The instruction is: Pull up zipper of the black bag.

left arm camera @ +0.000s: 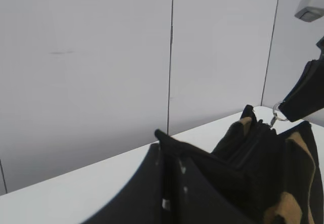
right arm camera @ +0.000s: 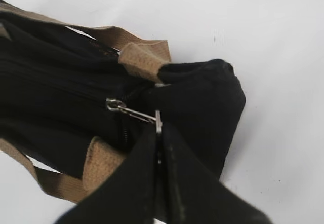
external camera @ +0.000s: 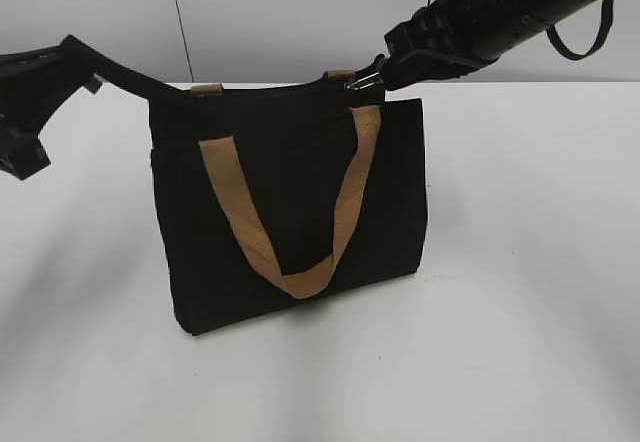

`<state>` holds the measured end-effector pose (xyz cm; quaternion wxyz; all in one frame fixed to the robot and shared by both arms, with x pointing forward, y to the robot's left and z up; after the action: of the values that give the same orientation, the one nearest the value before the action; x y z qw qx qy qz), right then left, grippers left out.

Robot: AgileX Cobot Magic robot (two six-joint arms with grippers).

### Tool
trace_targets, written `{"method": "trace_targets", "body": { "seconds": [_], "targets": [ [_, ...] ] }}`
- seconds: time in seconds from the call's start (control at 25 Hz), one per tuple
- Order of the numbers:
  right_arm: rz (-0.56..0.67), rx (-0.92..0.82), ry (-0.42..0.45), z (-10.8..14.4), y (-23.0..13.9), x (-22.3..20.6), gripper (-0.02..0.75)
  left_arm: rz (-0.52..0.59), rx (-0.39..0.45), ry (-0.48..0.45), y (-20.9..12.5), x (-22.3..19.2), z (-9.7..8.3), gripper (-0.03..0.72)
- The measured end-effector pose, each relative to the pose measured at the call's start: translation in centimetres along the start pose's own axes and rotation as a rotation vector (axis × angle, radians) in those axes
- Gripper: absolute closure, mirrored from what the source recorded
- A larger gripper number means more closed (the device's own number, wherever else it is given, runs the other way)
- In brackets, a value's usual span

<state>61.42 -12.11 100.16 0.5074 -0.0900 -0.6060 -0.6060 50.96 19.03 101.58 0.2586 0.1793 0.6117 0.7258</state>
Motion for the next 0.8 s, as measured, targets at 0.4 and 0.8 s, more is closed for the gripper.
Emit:
{"method": "trace_targets", "body": {
  "seconds": [0.4,0.8],
  "targets": [
    [-0.028,-0.032,0.028,0.7,0.5,0.6,0.452,0.035,0.012,0.028,-0.6,0.0,0.5,0.694],
    [-0.024,-0.030,0.036,0.9,0.5,0.9,0.281,0.091,0.056,0.048,-1.5,0.1,0.7,0.482]
  ]
}}
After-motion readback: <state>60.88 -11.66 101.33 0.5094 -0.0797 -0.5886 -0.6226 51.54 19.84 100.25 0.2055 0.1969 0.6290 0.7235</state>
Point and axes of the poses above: a point on each arm's last joint axis where the gripper is mounted, x pointing back along that axis away from the gripper, z along the wrist's bending axis when the last joint is at zero, y = z × x, the point moved 7 cm from there along -x, pointing out along that axis toward the gripper, and after that the axes turned 5 degrees about -x, right-handed, at the moved point
